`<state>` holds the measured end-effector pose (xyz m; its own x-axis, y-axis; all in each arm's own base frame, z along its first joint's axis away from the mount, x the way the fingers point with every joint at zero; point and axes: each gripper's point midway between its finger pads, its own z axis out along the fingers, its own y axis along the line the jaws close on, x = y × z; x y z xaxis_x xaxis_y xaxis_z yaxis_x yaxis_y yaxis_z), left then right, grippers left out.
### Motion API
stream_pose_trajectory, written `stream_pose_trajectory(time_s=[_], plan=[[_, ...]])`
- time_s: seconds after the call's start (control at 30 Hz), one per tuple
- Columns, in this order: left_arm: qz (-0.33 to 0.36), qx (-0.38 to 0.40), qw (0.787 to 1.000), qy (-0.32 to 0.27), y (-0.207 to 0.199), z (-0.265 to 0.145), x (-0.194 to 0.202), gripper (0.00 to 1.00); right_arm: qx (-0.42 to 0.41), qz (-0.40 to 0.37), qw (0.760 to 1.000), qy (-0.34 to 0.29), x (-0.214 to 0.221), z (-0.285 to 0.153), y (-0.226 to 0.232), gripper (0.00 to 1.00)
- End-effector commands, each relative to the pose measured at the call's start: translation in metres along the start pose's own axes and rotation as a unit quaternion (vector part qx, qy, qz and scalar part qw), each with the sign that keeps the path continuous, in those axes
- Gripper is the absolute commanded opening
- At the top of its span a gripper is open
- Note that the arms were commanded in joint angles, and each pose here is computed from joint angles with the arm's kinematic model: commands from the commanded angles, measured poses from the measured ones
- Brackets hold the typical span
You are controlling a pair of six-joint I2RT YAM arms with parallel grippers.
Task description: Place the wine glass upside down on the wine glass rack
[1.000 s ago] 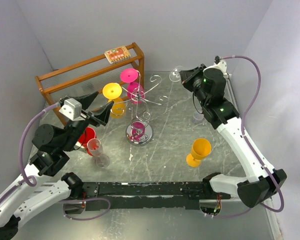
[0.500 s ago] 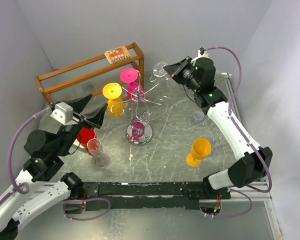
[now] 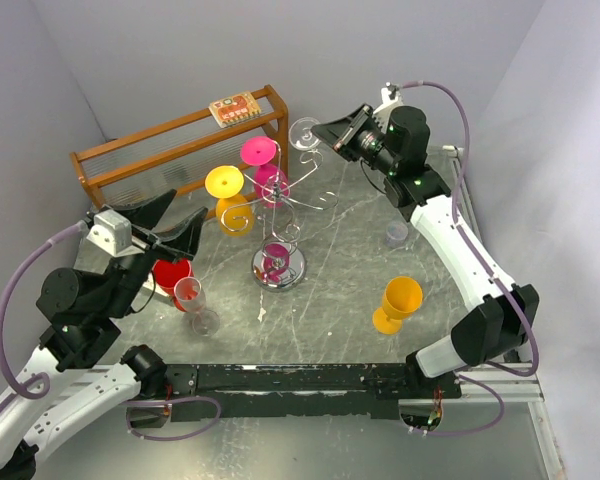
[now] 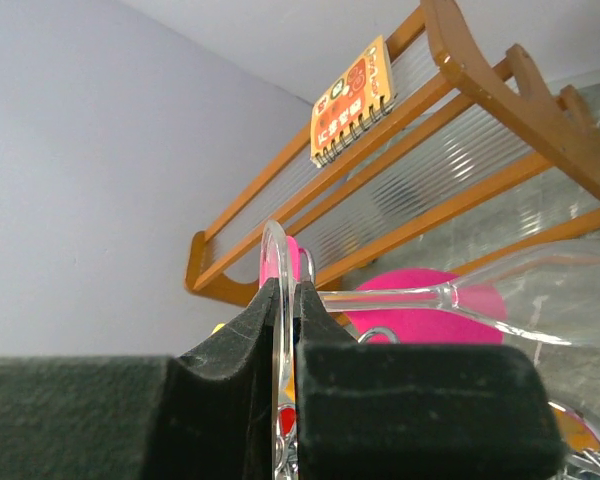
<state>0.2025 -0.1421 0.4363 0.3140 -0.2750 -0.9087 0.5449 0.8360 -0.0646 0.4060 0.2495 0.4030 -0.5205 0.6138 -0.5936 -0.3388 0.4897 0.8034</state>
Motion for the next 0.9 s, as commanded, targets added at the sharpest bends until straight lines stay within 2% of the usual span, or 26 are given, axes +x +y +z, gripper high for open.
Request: stream_pose_trajectory(time_s=[0.0, 0.5, 0.87], plan=[[-0.006, -0.01, 1.0, -0.013, 0.004, -0.004, -0.01, 0.77, -0.042, 0.002, 0.999, 0.008, 0.0, 0.001, 0.02, 0.0], [-0.004, -0.012, 1.0, -0.007, 0.004, -0.001, -0.005, 0.77, -0.057, -0.01, 0.997, 0.051, 0.029, 0.008, 0.035, 0.0], [-0.004, -0.016, 1.0, -0.003, 0.005, 0.001, -0.001, 0.78, -0.047, -0.015, 0.996, 0.071, 0.039, -0.013, 0.037, 0.0]])
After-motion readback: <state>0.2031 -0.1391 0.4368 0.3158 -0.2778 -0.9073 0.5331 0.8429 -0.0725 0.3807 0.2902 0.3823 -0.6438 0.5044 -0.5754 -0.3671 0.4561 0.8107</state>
